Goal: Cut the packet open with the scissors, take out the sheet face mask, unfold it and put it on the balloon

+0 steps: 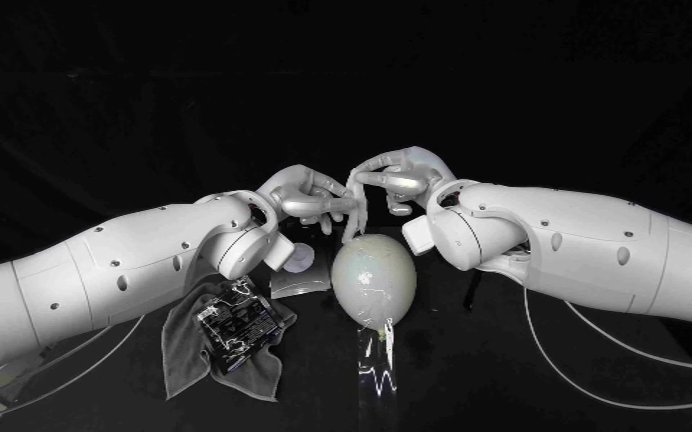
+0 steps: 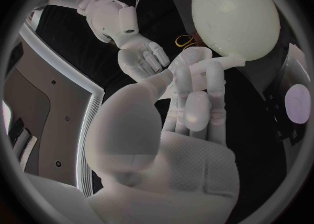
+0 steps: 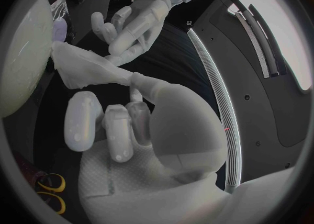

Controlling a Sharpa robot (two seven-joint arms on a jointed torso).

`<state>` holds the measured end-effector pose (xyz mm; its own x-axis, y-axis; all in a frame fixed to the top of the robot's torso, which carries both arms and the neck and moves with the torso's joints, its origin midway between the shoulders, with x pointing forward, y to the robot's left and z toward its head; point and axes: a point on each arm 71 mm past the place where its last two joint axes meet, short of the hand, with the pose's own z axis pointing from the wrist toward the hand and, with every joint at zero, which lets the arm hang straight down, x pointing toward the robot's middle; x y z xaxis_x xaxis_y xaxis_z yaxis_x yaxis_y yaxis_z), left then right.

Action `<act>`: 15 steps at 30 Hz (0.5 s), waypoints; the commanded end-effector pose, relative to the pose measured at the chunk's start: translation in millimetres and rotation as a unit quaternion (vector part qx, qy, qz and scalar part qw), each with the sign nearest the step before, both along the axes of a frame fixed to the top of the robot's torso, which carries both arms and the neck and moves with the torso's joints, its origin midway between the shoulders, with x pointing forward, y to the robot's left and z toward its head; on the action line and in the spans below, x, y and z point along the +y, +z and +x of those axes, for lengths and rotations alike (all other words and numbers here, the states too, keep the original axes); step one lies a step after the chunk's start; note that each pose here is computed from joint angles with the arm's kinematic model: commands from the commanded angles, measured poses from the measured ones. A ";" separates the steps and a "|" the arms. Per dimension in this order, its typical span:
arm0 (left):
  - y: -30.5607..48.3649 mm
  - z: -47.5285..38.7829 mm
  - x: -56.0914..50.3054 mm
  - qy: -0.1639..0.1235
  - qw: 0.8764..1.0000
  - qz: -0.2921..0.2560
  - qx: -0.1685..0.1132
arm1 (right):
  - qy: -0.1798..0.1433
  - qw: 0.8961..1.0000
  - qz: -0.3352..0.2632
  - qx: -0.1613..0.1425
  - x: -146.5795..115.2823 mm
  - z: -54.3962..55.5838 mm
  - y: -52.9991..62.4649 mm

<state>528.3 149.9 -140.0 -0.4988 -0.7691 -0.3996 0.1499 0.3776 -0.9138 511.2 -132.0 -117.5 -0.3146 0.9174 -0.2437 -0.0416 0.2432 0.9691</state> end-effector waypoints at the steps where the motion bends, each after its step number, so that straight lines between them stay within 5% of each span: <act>1: -0.6 -0.7 -2.7 -0.011 1.000 0.003 0.007 | 0.008 1.000 -0.001 -0.011 1.5 -0.9 2.1; 15: -0.6 0.2 -2.3 -0.003 1.000 0.003 0.004 | 0.012 1.000 -0.002 -0.012 2.3 -3.8 2.6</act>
<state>528.9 149.4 -141.4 -0.5034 -0.7661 -0.3996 0.1389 0.3847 -0.9125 508.1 -131.2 -116.9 -0.3224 0.9146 -0.2442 -0.0461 0.2425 0.9691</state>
